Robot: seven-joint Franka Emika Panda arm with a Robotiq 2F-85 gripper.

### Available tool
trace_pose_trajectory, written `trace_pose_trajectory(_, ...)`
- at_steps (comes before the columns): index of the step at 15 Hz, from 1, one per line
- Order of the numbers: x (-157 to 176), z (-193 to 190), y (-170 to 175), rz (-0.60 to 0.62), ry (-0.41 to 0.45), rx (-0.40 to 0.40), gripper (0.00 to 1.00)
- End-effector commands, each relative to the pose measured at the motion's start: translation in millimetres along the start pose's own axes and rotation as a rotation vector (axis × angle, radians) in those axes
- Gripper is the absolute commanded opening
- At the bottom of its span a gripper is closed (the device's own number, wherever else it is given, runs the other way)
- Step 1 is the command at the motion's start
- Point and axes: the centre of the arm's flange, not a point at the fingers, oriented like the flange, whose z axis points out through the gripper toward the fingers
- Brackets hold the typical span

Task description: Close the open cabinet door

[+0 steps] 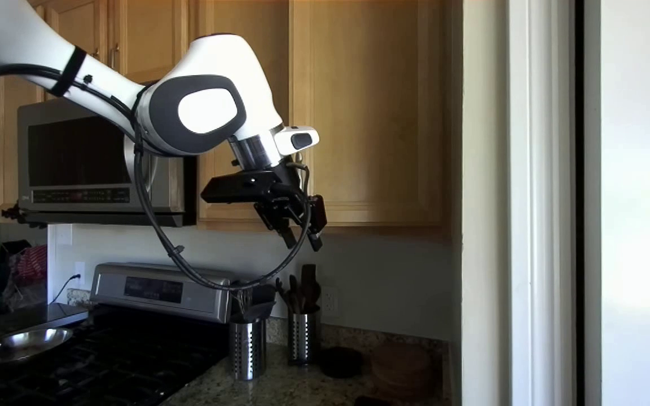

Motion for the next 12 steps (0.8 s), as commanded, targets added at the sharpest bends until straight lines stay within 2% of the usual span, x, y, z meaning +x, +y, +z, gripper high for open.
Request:
trace_pose_trajectory(1,29,-1,20,0.080,-0.005,0.017,0.33)
trace_pose_trajectory(4,46,-12,21,0.119,0.026,0.078,0.13)
trace_pose_trajectory(6,55,-20,15,0.138,0.048,0.128,0.05)
trace_pose_trajectory(9,69,-29,7,0.179,0.115,0.187,0.02)
trace_pose_trajectory(12,82,-30,-1,0.194,0.177,0.232,0.06)
